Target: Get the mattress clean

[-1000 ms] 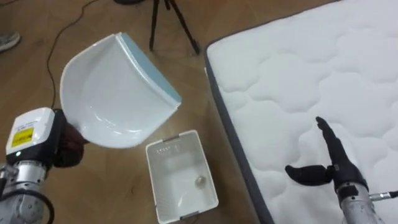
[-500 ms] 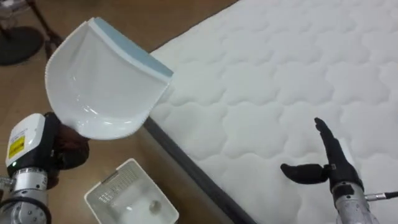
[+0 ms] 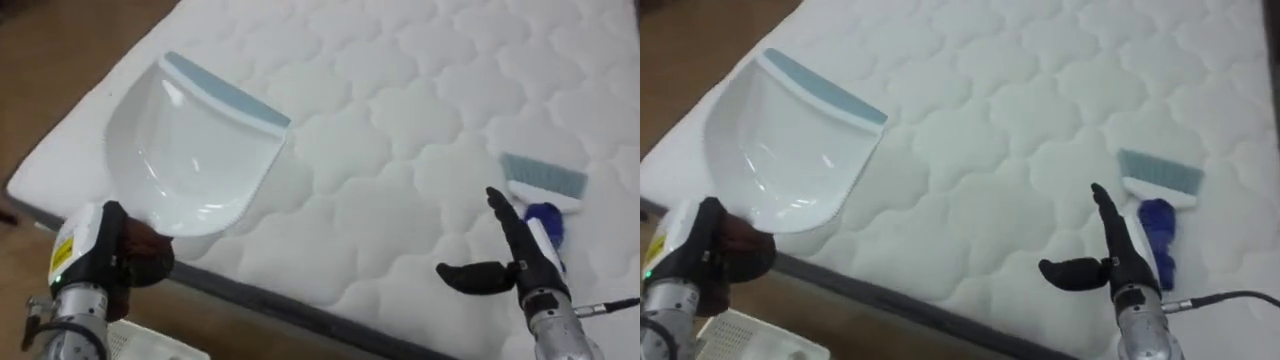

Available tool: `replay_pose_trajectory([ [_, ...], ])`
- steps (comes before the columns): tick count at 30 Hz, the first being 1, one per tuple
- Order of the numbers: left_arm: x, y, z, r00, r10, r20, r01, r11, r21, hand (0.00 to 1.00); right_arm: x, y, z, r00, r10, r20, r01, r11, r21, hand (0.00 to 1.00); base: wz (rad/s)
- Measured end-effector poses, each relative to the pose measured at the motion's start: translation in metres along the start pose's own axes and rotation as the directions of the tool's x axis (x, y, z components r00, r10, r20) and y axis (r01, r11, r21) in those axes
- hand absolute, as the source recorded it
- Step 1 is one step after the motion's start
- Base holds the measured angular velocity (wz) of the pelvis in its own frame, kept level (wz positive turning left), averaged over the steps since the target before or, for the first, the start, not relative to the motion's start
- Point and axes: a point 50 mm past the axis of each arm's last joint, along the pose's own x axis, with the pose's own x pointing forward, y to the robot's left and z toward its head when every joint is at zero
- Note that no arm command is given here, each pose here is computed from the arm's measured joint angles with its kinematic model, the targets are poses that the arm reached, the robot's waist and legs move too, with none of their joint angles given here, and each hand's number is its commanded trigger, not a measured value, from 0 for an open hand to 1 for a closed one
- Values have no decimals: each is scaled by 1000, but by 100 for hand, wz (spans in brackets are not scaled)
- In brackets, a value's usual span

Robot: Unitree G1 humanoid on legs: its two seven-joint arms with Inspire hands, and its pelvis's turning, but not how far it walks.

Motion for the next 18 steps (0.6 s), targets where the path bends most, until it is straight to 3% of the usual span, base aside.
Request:
replay_pose_trajectory([
  [7, -21, -23, -11, 996, -81, -46, 79, 996, -48, 100, -2, 6, -4, 996, 86, -13, -86, 995, -48, 0, -119],
  [11, -17, -22, -7, 996, -84, -33, 83, 995, -47, 97, -4, 9, -5, 993, 113, -18, -114, 991, -68, 0, -19],
  [12, -17, -22, -7, 996, -85, -34, 84, 995, -49, 91, -5, 12, -7, 993, 118, -22, -119, 990, -74, 0, -17],
  [13, -17, -22, -7, 996, -85, -34, 83, 995, -50, 71, -7, 15, -8, 992, 122, -29, -124, 990, -69, 0, -17],
  [15, -17, -22, -7, 995, -89, -34, 87, 995, -51, 0, -10, 18, -11, 991, 128, -41, -131, 990, -61, 0, -3],
  [18, -17, -24, -7, 993, -111, -33, 109, 993, -51, 0, -16, 20, -22, 987, 134, -84, -139, 989, -59, 0, 3],
])
